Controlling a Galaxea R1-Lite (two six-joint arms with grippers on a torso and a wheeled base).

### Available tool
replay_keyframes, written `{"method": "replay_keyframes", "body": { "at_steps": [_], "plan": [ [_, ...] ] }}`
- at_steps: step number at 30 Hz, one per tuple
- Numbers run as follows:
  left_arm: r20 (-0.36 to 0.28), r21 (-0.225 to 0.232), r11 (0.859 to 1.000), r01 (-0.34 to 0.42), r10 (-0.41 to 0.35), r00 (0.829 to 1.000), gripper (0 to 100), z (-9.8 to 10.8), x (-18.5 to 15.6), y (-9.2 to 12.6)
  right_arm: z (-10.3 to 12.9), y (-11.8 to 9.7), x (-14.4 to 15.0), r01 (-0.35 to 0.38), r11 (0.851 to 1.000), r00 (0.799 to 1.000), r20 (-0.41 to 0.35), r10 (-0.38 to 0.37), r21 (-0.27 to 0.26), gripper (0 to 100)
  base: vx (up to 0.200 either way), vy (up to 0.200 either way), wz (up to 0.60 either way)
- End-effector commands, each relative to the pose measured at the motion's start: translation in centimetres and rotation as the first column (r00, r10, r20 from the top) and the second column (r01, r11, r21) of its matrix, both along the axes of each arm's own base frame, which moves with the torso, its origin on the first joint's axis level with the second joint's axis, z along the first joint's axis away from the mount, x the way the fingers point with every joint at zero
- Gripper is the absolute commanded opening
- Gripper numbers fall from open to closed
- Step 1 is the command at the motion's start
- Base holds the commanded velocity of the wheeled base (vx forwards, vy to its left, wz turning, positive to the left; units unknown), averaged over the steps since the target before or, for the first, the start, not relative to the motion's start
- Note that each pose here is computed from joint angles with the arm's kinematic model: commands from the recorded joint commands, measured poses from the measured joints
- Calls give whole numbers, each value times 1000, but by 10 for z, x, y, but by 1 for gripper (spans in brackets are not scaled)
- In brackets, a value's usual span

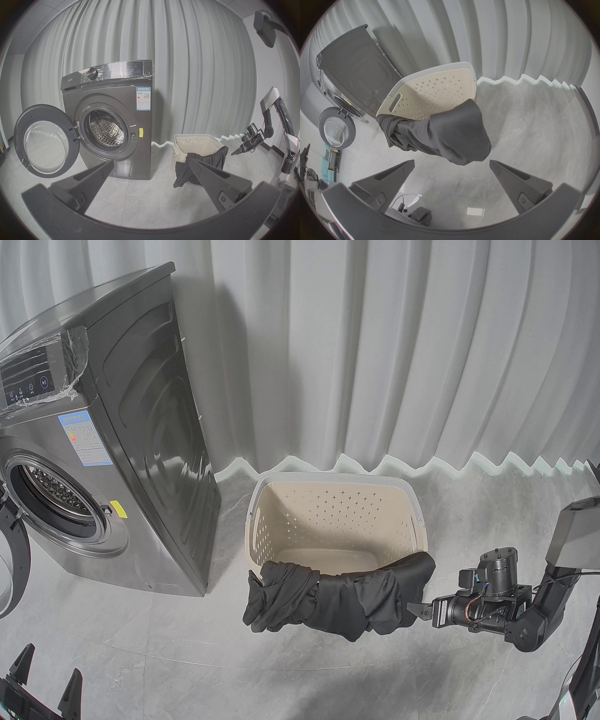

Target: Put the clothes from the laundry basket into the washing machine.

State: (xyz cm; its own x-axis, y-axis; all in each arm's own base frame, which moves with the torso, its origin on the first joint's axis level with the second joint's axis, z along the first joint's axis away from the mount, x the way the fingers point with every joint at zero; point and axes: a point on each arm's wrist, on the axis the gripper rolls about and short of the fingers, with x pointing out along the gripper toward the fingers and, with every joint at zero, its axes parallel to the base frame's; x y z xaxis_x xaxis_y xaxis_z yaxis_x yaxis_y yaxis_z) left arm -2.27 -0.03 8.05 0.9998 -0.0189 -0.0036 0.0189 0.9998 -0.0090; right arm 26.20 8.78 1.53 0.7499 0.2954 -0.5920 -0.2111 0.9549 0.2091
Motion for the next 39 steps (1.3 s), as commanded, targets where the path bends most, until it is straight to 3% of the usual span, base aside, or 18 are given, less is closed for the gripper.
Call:
{"method": "replay_keyframes", "body": {
  "at_steps": [1, 23, 39],
  "plan": [
    [-4, 0, 1000, -1, 1, 1000, 100, -5, 0, 0, -18, 6, 10, -8, 1000, 1000, -10, 8, -3, 100, 0, 0, 0],
    [-4, 1, 1000, -2, 2, 1000, 100, -5, 0, 0, -34, 26, 51, -27, 999, 996, 87, 25, 27, 100, 0, 0, 0],
    [-4, 0, 1000, -2, 2, 1000, 100, -5, 0, 0, -33, 28, 61, -16, 999, 993, 114, 12, 33, 100, 0, 0, 0]
  ]
}}
